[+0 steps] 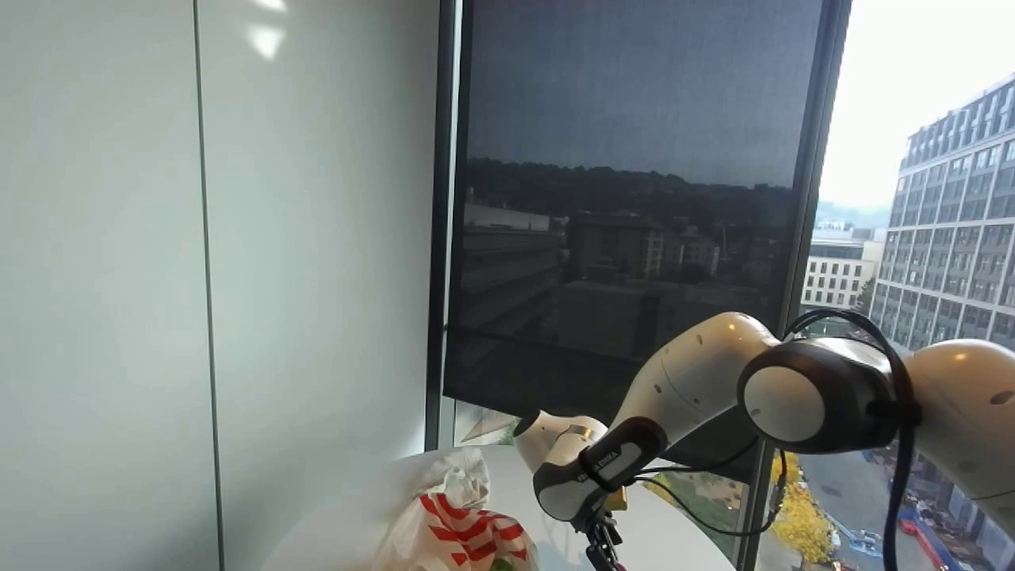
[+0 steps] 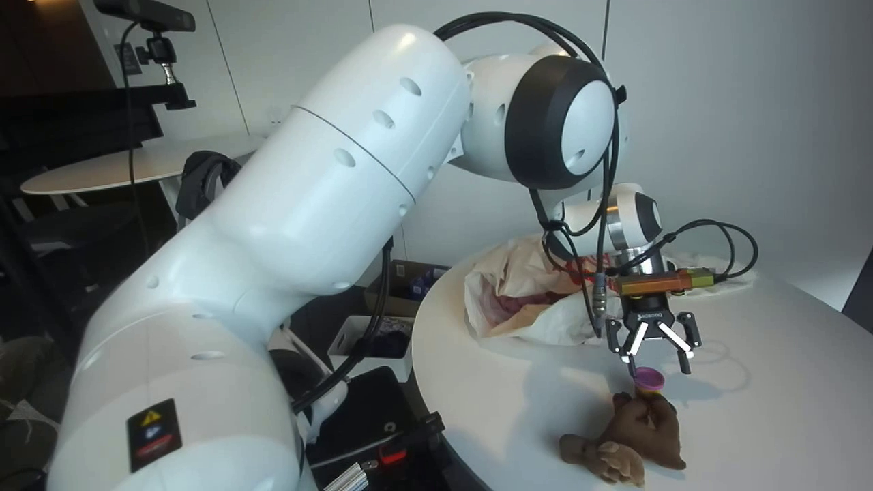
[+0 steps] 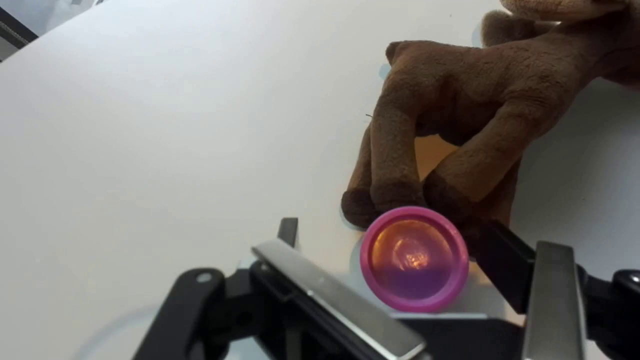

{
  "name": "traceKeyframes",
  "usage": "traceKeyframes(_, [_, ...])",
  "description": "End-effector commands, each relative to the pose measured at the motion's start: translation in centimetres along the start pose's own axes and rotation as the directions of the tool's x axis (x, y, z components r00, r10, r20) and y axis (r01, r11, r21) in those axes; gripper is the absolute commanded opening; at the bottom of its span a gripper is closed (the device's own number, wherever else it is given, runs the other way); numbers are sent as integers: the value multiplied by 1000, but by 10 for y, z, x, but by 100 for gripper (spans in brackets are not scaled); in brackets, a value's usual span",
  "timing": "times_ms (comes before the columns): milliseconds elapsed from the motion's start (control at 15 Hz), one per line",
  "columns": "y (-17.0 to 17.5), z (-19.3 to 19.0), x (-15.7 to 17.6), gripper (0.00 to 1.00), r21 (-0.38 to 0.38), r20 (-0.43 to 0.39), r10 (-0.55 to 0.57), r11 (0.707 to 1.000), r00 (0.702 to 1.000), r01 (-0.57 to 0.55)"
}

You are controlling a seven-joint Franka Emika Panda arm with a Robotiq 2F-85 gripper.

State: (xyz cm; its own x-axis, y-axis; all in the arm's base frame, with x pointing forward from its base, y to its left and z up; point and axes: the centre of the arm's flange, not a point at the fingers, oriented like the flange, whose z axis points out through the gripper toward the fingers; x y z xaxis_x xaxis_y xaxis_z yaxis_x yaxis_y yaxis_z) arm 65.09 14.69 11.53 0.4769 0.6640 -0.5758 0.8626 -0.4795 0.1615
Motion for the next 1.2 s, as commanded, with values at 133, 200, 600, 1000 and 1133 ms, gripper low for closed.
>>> traceKeyframes(133, [-34,-87,-18,100,-64,-198,5,998,980,-18])
traceKeyframes(200, [-45,-102,-22,100,-67,-254,-25,998,967,8])
traceKeyframes(600, [-108,-150,-17,100,-62,-457,-234,971,858,232])
traceKeyframes(1000, [-147,-145,26,100,-21,-584,-344,912,735,410])
traceKeyframes(1133, [-148,-147,38,100,-14,-615,-306,926,727,377])
